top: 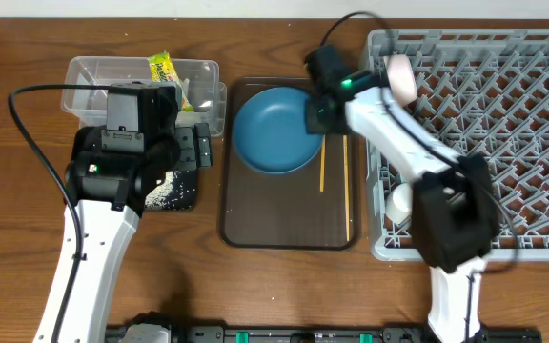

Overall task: Sort waste into correct bins and load items into the dishwasher rack
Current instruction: 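Grasp the blue plate rim with the right gripper, then carry the blue plate to the rack's back right corner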

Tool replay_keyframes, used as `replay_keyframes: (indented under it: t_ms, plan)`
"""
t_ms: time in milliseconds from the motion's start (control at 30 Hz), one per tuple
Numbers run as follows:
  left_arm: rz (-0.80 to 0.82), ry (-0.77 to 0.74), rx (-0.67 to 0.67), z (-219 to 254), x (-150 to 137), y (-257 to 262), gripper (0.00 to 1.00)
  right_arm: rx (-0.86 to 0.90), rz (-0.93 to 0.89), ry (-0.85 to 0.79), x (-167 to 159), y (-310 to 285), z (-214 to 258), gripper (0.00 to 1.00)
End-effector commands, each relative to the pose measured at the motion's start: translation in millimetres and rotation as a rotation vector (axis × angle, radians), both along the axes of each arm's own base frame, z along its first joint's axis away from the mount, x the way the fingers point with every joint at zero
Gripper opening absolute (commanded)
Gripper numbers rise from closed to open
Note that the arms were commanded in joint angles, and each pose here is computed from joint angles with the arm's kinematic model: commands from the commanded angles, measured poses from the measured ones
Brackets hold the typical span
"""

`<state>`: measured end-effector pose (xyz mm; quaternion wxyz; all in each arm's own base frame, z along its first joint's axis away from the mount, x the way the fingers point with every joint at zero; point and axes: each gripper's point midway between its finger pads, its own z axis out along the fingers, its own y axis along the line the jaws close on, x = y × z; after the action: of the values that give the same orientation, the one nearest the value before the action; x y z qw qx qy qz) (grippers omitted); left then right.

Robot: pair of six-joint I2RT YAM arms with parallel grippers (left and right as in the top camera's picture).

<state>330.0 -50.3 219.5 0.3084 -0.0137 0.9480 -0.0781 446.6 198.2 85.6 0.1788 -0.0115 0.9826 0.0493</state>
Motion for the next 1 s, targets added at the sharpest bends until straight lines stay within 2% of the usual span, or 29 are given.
replay_keyframes:
  t_ms: [0,100,200,300,400,533,733,833,967]
  plan:
    - [0.002,-0.017,0.012,6.5,2.6,1.7,0.9,-0.022,-0.064,-0.262,11.8,-47.1,114.7,0.01]
    - [0.002,-0.017,0.012,6.5,2.6,1.7,0.9,-0.104,-0.151,-0.408,6.9,-93.3,174.3,0.01]
    - [0.002,-0.017,0.012,6.5,2.6,1.7,0.9,-0.264,-0.345,-0.561,-9.4,-162.5,234.4,0.01]
    - [0.002,-0.017,0.012,6.4,2.7,1.7,0.9,-0.432,-0.518,-0.652,-32.1,-221.4,276.0,0.01]
    - [0.002,-0.017,0.012,6.5,2.6,1.7,0.9,-0.598,-0.633,-0.676,-48.7,-265.3,297.4,0.01]
    - [0.002,-0.017,0.012,6.5,2.6,1.7,0.9,-0.793,-0.655,-0.631,-48.9,-306.6,304.7,0.01]
    - [0.002,-0.017,0.012,6.5,2.6,1.7,0.9,-1.102,-0.58,-0.508,-22.1,-362.4,307.8,0.01]
    - [0.002,-0.017,0.012,6.5,2.6,1.7,0.9,-1.227,-0.471,-0.392,-3.7,-384.2,293.1,0.01]
    - [0.002,-0.017,0.012,6.4,2.7,1.7,0.9,-1.276,-0.398,-0.286,11.4,-397.5,263.2,0.01]
